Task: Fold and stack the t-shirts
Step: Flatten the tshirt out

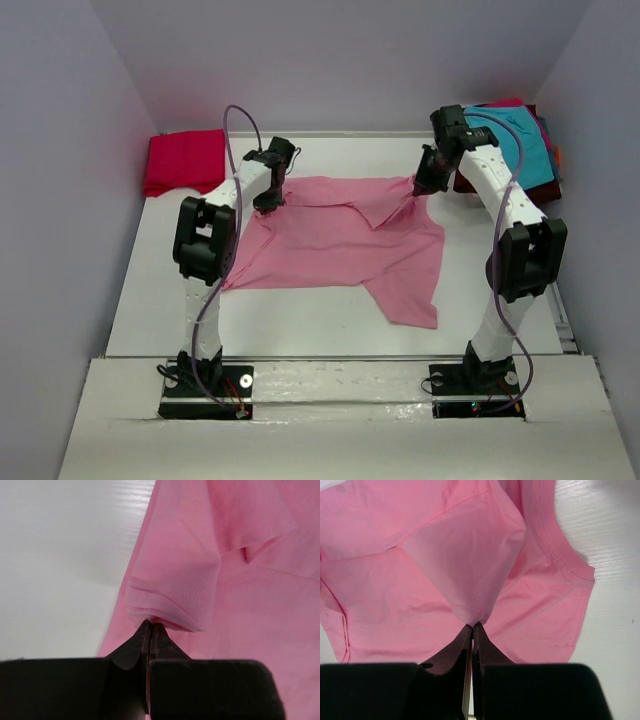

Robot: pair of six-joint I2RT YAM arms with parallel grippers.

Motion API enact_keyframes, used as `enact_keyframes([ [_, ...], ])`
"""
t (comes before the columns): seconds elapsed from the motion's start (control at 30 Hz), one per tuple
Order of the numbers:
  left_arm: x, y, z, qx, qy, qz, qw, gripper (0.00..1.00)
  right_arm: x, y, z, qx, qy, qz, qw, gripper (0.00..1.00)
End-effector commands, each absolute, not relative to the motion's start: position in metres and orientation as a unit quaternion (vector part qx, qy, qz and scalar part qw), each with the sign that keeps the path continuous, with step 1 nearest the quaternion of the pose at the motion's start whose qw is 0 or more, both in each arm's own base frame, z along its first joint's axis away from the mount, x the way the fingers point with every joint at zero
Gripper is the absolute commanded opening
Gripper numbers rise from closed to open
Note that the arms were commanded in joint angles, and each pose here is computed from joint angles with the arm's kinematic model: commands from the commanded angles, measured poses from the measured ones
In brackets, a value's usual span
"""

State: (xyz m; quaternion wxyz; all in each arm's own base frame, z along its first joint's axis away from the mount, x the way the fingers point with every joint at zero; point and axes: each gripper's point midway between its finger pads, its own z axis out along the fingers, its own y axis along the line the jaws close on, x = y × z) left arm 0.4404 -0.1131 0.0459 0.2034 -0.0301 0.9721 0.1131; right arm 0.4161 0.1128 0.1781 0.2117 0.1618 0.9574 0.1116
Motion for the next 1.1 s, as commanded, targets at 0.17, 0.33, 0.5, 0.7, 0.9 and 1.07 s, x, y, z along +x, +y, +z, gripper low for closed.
enact_keyframes([
  [0.17, 0.466, -0.100, 0.179, -0.082, 0.939, 0.060, 0.329, 0.06, 0.437, 0.110, 0.230, 0.153, 0.939, 0.114, 0.288, 0.07],
  [0.33, 0.481, -0.096, 0.201, -0.095, 0.934, 0.016, 0.344, 0.06, 0.459, 0.108, 0.246, 0.151, 0.932, 0.103, 0.313, 0.07],
  [0.5, 0.499, -0.095, 0.204, -0.108, 0.933, -0.031, 0.342, 0.06, 0.483, 0.107, 0.256, 0.154, 0.926, 0.107, 0.327, 0.07],
  [0.7, 0.511, -0.082, 0.188, -0.127, 0.935, -0.050, 0.328, 0.06, 0.500, 0.109, 0.248, 0.161, 0.925, 0.114, 0.325, 0.07],
  [0.9, 0.524, -0.069, 0.171, -0.143, 0.935, -0.076, 0.315, 0.06, 0.515, 0.101, 0.244, 0.173, 0.919, 0.128, 0.331, 0.07],
  [1.07, 0.539, -0.070, 0.158, -0.149, 0.933, -0.098, 0.312, 0.06, 0.530, 0.092, 0.240, 0.181, 0.914, 0.128, 0.340, 0.07],
])
